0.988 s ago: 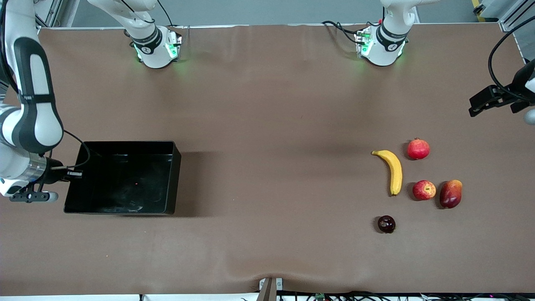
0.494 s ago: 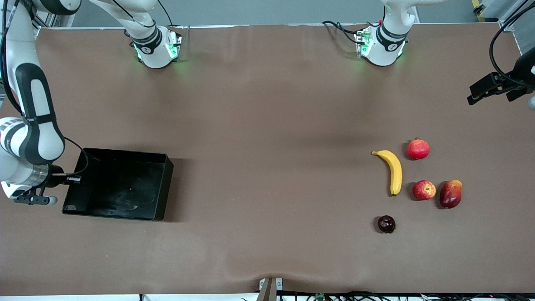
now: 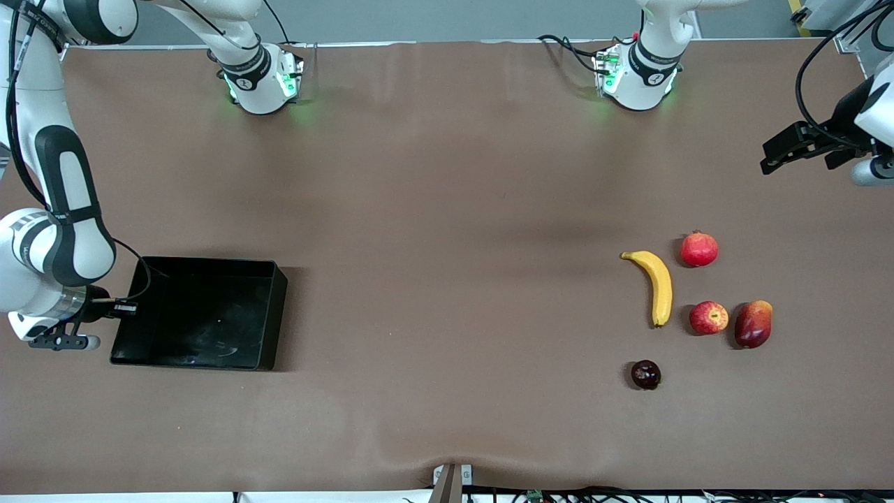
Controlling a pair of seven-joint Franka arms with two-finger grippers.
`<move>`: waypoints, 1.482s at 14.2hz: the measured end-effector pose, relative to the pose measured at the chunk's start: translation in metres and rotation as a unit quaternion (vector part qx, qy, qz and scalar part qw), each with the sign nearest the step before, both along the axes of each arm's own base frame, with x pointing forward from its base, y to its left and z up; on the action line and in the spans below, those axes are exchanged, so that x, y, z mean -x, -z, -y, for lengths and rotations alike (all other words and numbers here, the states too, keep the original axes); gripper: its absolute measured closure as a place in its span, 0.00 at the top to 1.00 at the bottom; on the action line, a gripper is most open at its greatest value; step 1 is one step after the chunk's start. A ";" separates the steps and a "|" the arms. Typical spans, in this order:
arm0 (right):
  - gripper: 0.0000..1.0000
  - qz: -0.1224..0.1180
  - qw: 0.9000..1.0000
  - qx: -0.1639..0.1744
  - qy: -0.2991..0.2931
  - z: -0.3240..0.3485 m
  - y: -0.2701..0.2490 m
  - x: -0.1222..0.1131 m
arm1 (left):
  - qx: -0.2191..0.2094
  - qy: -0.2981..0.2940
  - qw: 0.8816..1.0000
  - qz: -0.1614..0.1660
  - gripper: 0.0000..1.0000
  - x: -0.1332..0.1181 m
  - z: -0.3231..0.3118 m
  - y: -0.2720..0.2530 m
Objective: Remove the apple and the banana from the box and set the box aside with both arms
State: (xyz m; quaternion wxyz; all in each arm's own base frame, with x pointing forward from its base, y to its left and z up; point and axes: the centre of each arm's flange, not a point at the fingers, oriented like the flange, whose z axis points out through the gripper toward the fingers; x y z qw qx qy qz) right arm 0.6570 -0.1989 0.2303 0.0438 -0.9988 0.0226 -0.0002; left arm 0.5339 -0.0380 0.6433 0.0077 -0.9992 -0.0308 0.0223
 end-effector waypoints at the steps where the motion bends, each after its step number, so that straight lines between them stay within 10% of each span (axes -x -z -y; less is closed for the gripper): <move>1: 0.41 0.004 1.000 0.001 -0.004 0.000 -0.003 -0.002 | 0.000 -0.001 1.000 0.001 1.00 0.001 0.000 -0.001; 7: 1.00 0.046 0.998 0.002 -0.037 -0.015 -0.078 -0.032 | 0.000 -0.005 1.000 0.004 1.00 0.002 -0.004 -0.004; 12: 1.00 0.062 0.995 0.007 -0.082 -0.088 -0.164 -0.040 | 0.000 -0.009 1.000 0.005 1.00 0.003 -0.007 -0.005; 21: 1.00 -0.004 0.999 0.019 -0.029 -0.205 -0.256 0.011 | 0.000 -0.011 1.000 0.005 1.00 0.003 -0.010 -0.005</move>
